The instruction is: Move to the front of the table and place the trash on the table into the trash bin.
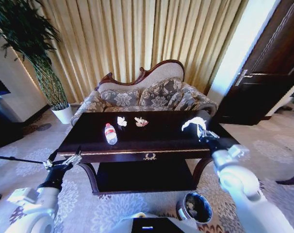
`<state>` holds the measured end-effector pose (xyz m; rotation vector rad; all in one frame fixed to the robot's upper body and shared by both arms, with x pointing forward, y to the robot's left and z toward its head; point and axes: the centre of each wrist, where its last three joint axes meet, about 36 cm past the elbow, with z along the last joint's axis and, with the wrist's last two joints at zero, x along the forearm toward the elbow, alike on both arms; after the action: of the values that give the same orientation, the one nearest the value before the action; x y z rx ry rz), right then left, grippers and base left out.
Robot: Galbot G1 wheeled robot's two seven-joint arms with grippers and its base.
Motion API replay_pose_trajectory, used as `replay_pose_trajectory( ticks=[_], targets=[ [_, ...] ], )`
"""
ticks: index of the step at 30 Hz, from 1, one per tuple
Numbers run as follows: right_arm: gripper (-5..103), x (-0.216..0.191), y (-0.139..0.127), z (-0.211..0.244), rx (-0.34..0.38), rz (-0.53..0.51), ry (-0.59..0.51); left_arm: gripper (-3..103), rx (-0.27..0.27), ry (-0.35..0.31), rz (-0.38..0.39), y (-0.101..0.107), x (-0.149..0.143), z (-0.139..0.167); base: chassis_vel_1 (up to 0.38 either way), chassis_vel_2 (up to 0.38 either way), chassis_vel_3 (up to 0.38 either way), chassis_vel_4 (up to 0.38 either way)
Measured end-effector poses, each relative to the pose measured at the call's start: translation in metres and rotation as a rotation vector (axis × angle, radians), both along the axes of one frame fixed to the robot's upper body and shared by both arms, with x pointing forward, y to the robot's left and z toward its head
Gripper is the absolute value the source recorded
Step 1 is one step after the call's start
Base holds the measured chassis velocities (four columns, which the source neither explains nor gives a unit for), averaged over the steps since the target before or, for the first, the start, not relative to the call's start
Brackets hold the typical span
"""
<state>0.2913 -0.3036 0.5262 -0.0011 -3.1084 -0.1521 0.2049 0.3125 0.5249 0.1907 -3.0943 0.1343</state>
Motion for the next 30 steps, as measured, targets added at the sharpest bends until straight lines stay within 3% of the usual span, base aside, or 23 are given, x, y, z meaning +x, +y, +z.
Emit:
replay_pose_trajectory(
  ticks=[16,30],
  targets=[
    [0,-0.016,0.015,-0.001,-0.013,-0.02,0.024,100,-0.001,-0.01,0.0,0.0,0.001,0.0,0.029,-0.029,-0.032,0.032],
    [0,-0.013,0.014,-0.012,0.003,-0.037,0.049,100,-0.004,-0.01,0.0,-0.001,0.001,0.0,0.254,-0.259,-0.245,0.242]
  ],
)
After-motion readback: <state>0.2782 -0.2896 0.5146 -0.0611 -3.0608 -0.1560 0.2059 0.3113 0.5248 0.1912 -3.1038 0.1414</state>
